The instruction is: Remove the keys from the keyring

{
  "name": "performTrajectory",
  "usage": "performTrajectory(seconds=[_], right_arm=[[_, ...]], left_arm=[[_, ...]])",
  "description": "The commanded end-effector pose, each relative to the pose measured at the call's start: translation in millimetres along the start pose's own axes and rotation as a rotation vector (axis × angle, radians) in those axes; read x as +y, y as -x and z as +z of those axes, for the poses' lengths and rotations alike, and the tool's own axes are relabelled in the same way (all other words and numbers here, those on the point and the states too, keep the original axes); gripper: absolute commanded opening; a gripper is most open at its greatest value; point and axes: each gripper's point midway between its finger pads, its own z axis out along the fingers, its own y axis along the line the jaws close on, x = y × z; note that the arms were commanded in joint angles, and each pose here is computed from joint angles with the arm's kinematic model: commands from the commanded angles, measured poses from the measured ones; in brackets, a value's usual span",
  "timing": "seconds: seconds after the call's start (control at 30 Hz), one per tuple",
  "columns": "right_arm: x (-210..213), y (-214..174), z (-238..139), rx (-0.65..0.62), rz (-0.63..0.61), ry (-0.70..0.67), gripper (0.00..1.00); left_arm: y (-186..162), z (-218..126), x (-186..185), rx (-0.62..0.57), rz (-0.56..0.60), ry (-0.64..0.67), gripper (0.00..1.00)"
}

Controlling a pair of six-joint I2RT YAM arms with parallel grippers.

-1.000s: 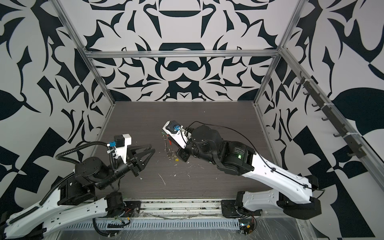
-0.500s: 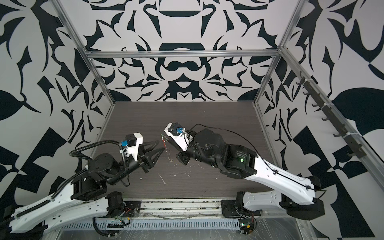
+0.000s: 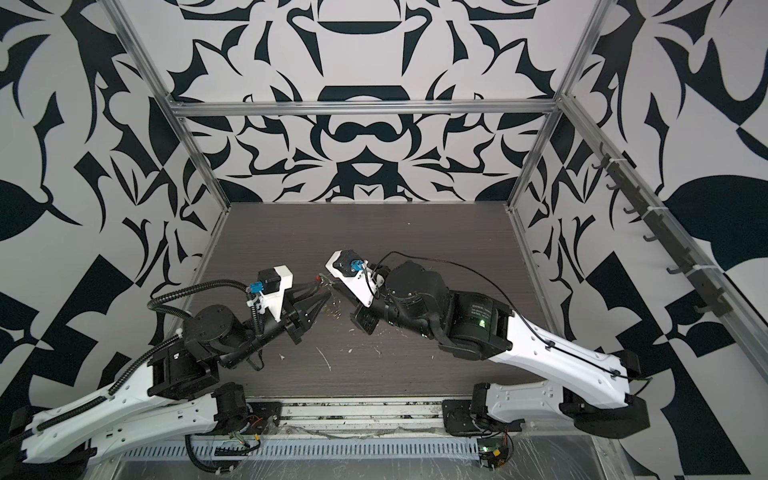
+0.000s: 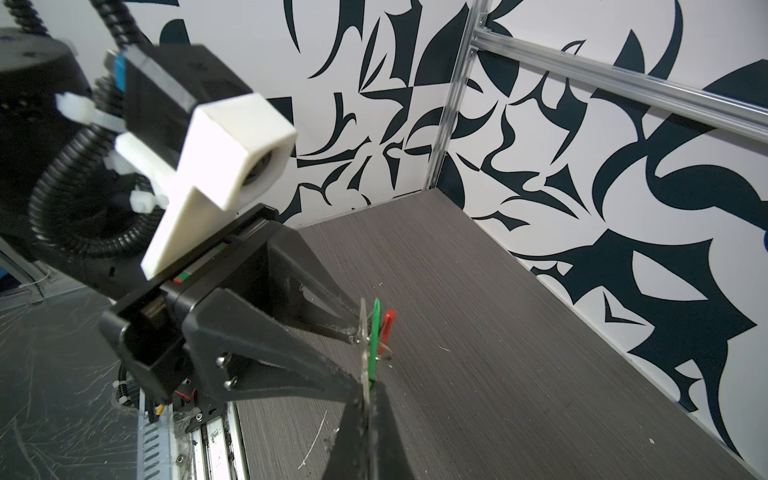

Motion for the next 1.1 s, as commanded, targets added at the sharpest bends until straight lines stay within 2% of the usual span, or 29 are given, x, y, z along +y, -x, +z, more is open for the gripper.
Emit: performTrajectory(seconds=[0.0, 0.2, 0.43, 0.63, 0.83, 1.07], right_arm=[[-1.9, 24.8, -11.1, -0.093, 0.023, -0.009, 0.00], [-1.2, 24.2, -10.5, -0.090, 0.020, -0.008, 0.00], [-1.1, 25.2, -11.7, -0.093, 0.019, -0.007, 0.00], [-0.2, 25.0, -11.2, -0.092, 0.018, -0.005, 0.00], [0.2, 24.6, -11.4, -0.092, 0.017, -0.003, 0.00], [-7.1, 24.4, -12.4, -0.091, 0.018, -0.045, 0.00]], left_arm=[[24.7, -7.5, 1.5, -0.072, -0.006, 0.008, 0.32], [29.9, -11.7, 0.5, -0.087, -0.008, -0.002, 0.31], [30.0, -11.9, -0.9, -0.086, -0.015, -0.010, 0.23], [29.0, -9.2, -5.6, -0.079, -0.016, -0.033, 0.23], [29.0, -9.3, -7.2, -0.080, -0.018, -0.043, 0.18], [29.5, -10.6, -5.7, -0.085, -0.022, -0.037, 0.14]])
